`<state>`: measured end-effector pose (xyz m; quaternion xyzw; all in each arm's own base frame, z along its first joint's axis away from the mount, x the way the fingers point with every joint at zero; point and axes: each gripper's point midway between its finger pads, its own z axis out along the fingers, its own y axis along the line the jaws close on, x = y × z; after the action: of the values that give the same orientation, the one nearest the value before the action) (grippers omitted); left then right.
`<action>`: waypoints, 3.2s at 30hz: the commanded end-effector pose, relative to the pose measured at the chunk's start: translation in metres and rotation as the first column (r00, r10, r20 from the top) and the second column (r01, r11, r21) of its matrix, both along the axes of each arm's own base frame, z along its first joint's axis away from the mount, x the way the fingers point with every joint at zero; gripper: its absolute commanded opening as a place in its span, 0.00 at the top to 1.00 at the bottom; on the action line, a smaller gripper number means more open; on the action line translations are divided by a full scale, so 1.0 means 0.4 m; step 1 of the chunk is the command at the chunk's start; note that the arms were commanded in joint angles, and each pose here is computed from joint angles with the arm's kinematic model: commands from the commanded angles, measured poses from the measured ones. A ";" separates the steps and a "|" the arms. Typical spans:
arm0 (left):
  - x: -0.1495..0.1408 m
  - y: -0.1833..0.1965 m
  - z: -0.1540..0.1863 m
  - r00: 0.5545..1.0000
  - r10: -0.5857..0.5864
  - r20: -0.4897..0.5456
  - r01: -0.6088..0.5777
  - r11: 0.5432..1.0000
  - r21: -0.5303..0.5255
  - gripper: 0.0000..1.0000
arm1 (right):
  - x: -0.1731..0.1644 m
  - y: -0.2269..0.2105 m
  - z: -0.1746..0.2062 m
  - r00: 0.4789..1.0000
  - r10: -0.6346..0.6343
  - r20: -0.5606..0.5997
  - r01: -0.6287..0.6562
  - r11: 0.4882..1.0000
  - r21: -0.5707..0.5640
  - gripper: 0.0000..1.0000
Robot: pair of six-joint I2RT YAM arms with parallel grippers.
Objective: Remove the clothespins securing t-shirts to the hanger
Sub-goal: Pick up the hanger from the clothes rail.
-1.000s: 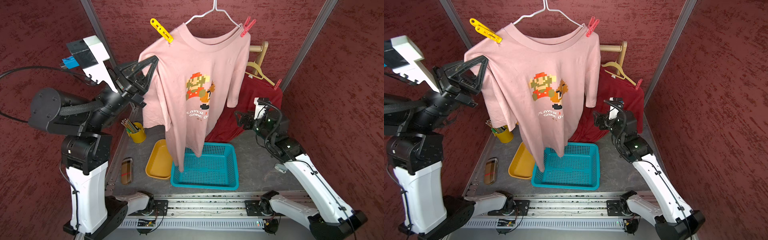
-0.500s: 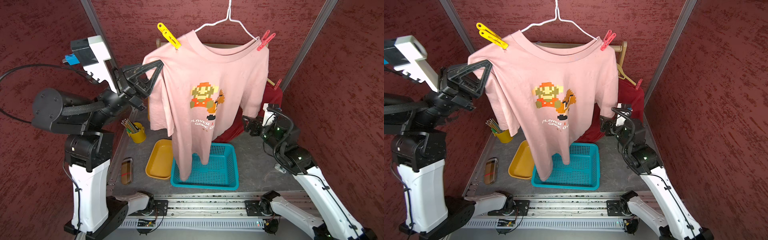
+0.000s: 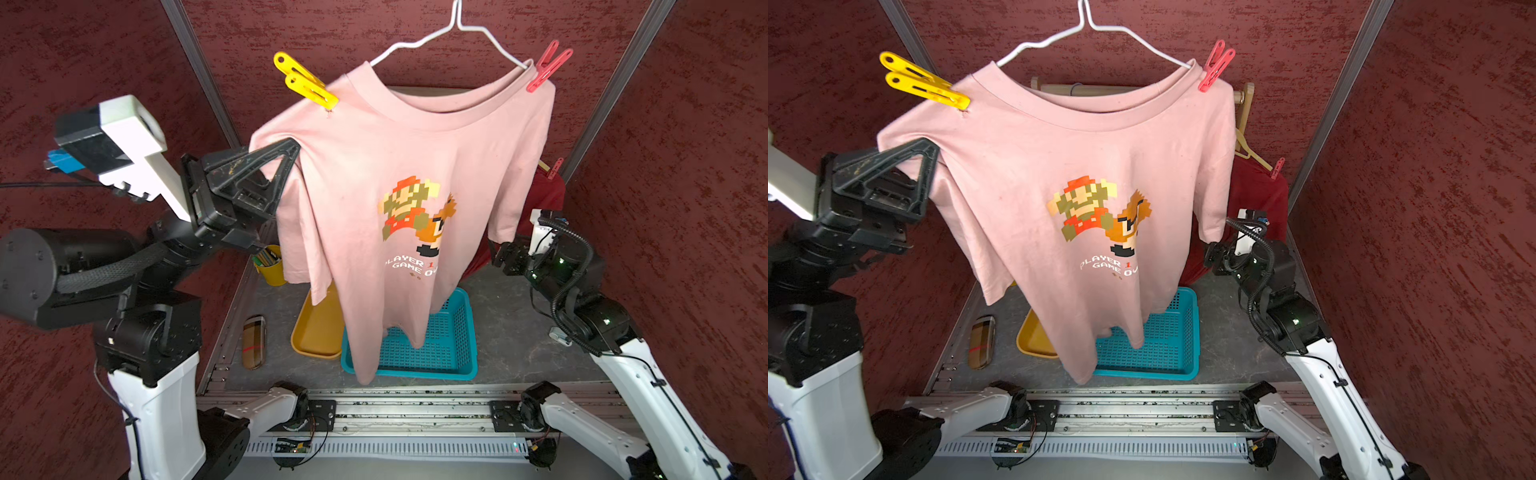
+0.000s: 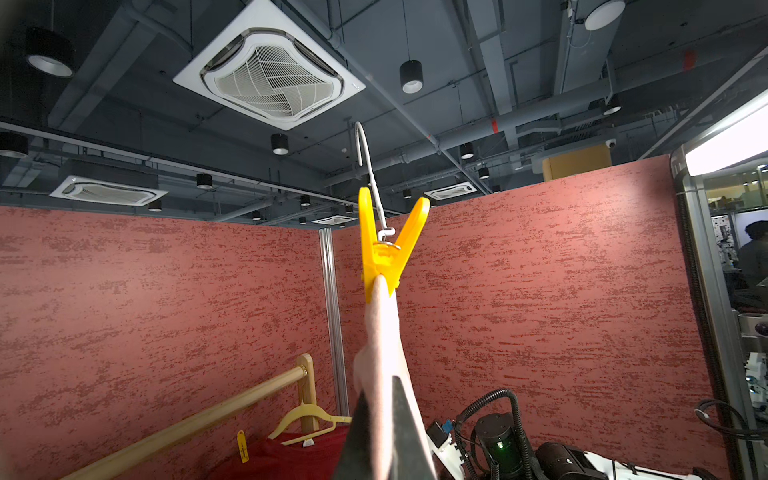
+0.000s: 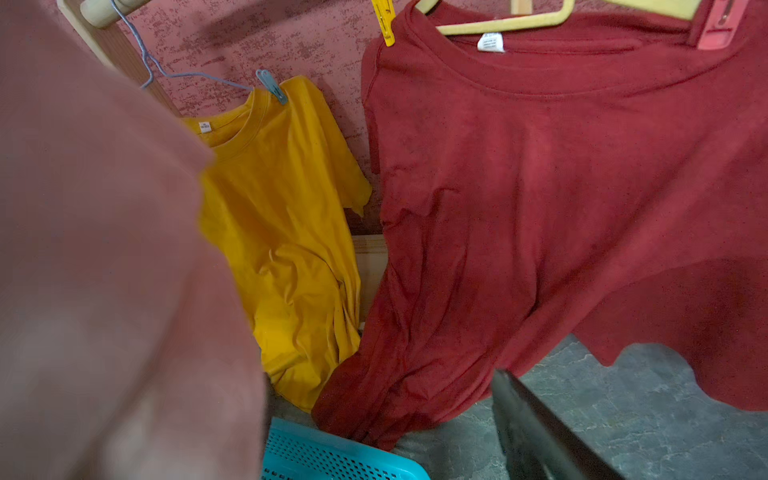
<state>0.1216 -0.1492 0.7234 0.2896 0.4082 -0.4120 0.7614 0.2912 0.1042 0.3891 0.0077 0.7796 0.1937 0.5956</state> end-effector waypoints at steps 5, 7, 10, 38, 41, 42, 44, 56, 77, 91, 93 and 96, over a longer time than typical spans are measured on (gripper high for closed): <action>0.178 -0.012 -0.150 0.985 -0.078 -0.156 0.074 0.997 -0.034 1.00 | -0.036 -0.030 0.030 0.999 -0.039 0.021 0.038 0.999 0.020 0.16; 0.224 0.003 -0.175 0.977 -0.105 -0.188 0.095 0.994 -0.062 1.00 | -0.036 -0.032 0.024 0.999 -0.042 0.013 0.042 0.999 0.010 0.16; 0.273 0.016 -0.189 0.969 -0.131 -0.211 0.115 0.990 -0.086 1.00 | -0.038 -0.039 0.025 0.998 -0.055 0.013 0.055 0.999 0.001 0.16; 0.226 -0.034 -0.323 0.922 -0.299 -0.247 0.322 0.945 0.055 1.00 | -0.170 -0.012 0.406 0.945 0.112 0.308 -0.135 0.989 0.057 0.15; 0.236 -0.040 -0.396 0.912 -0.298 -0.283 0.330 0.941 0.070 1.00 | -0.169 0.007 0.435 0.935 0.150 0.323 -0.174 0.984 0.047 0.15; 0.237 -0.042 -0.419 0.909 -0.301 -0.289 0.335 0.939 0.075 1.00 | -0.163 0.017 0.441 0.932 0.168 0.321 -0.191 0.981 0.040 0.14; 0.241 -0.049 -0.462 0.898 -0.315 -0.306 0.355 0.931 0.082 1.00 | -0.148 0.047 0.449 0.925 0.220 0.311 -0.240 0.970 0.029 0.14; 0.260 -0.080 -0.638 0.882 -0.318 -0.347 0.385 0.911 0.145 1.00 | -0.044 0.237 0.351 0.825 0.493 0.277 -0.546 0.822 0.162 0.18; 0.282 -0.097 -0.704 0.868 -0.274 -0.414 0.375 0.908 0.187 1.00 | 0.018 0.333 0.240 0.771 0.594 0.229 -0.636 0.735 0.237 0.86; 0.230 -0.023 -0.783 0.873 0.005 -0.487 0.141 0.954 0.263 0.19 | 0.015 0.347 0.170 0.779 0.581 0.236 -0.597 0.802 -0.004 1.00; 0.229 0.002 -0.798 0.870 0.094 -0.484 0.059 0.954 0.292 0.15 | 0.006 0.350 0.163 0.779 0.578 0.244 -0.590 0.807 -0.029 1.00; 0.206 0.014 -0.818 0.872 0.142 -0.468 0.033 0.938 0.346 0.15 | 0.004 0.354 0.148 0.798 0.552 0.242 -0.550 0.831 -0.081 1.00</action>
<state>0.2009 -0.1523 0.4187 0.3022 0.6209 -0.4126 0.5941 0.3014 0.2504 0.4258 -0.2328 0.6941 0.3872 0.5605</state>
